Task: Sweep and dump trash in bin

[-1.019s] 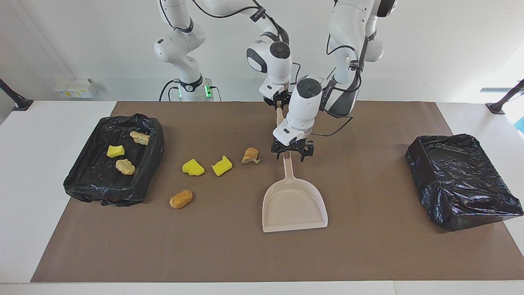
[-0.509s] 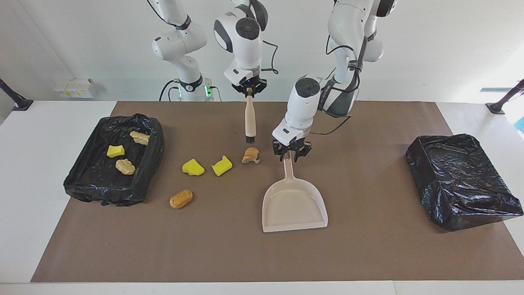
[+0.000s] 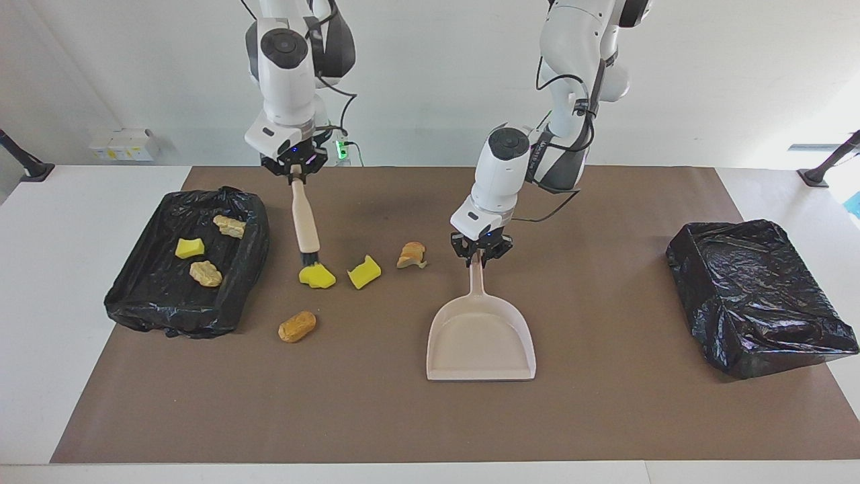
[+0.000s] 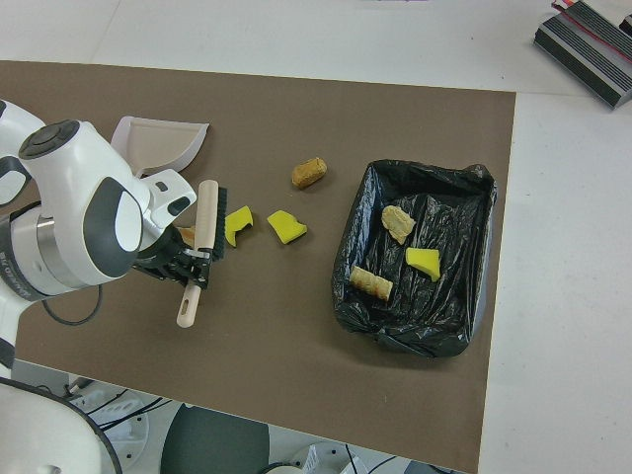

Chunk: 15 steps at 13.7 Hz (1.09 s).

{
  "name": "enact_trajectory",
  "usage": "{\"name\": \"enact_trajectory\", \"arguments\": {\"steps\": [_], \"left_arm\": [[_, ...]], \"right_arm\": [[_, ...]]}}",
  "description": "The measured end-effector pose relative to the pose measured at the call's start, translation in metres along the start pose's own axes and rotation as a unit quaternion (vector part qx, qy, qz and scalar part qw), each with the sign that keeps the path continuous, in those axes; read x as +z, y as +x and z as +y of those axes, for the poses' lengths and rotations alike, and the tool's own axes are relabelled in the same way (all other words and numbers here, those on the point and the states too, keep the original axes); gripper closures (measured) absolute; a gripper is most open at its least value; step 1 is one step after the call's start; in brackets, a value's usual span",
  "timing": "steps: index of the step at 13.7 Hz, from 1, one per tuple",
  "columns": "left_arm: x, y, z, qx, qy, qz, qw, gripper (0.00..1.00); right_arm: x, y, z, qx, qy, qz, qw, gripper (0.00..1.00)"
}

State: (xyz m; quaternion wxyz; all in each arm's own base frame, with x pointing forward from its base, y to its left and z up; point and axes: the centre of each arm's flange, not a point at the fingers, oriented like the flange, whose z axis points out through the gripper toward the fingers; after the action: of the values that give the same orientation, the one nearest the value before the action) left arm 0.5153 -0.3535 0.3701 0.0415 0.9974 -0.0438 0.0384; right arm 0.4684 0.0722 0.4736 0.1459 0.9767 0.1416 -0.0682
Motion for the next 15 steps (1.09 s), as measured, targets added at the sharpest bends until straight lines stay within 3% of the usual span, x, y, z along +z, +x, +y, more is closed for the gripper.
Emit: {"name": "enact_trajectory", "arguments": {"steps": [4, 7, 11, 15], "left_arm": [[-0.024, 0.030, -0.057, 0.143, 0.006, -0.003, 0.990, 0.68], [-0.038, 0.046, -0.100, 0.253, 0.009, 0.000, 0.967, 0.68], [-0.037, 0.050, -0.136, 0.416, 0.007, -0.029, 0.909, 0.68], [-0.036, 0.039, -0.151, 0.528, -0.015, -0.083, 0.845, 0.68]], "right_arm": [[0.040, 0.095, 0.060, -0.027, -0.092, -0.008, 0.995, 0.74], [0.068, 0.133, 0.063, -0.036, -0.092, -0.020, 0.995, 0.74], [0.098, 0.147, 0.029, -0.024, -0.062, -0.041, 0.997, 0.74], [0.110, 0.139, -0.011, -0.001, 0.016, -0.073, 0.997, 0.74]]}}
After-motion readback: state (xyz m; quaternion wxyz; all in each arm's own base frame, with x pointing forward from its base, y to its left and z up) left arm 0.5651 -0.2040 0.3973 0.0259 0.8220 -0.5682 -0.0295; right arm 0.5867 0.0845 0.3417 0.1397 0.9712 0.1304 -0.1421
